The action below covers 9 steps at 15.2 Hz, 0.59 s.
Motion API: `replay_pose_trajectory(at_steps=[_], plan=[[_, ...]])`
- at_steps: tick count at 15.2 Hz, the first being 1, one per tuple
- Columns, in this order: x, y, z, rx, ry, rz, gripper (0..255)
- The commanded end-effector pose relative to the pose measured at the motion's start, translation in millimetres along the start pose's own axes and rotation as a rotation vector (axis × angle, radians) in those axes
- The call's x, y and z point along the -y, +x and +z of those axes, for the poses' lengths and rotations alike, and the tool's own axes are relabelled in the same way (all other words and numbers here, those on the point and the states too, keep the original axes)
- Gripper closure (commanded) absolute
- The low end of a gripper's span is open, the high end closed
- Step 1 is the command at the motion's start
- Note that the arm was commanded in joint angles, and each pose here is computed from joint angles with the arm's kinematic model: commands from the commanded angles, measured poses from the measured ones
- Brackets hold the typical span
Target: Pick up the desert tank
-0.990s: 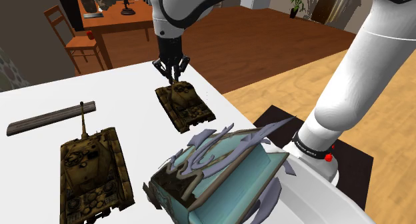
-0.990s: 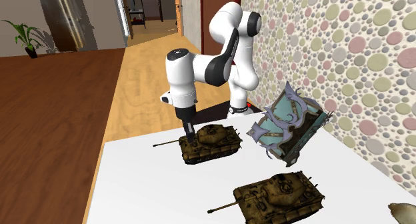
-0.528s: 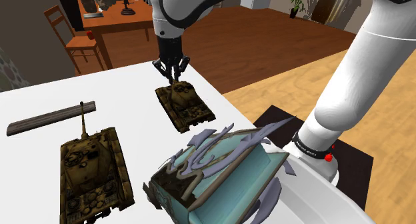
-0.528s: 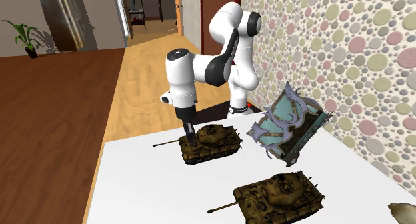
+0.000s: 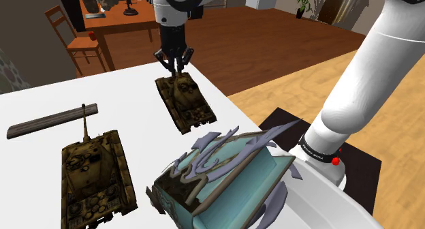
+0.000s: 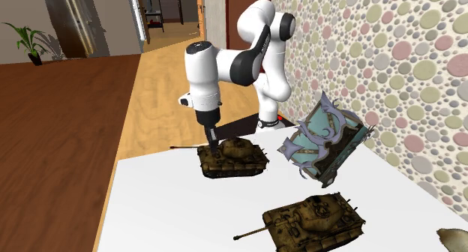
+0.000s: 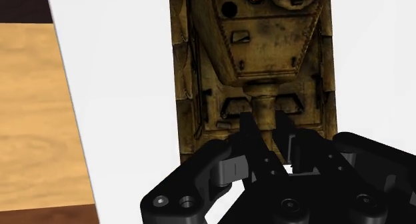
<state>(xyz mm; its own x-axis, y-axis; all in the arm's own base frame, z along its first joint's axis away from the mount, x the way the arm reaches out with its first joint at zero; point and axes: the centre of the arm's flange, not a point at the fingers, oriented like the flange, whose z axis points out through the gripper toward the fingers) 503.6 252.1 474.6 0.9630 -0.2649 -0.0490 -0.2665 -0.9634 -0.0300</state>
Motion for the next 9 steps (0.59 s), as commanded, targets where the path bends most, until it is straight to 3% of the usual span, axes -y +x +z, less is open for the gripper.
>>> replay_pose_trajectory(at_steps=[1,9], plan=[[0.5,-0.4,-11.4,-0.001,0.001,0.000,255],[1.4,-2.0,-43.8,-0.001,0.001,0.000,255]])
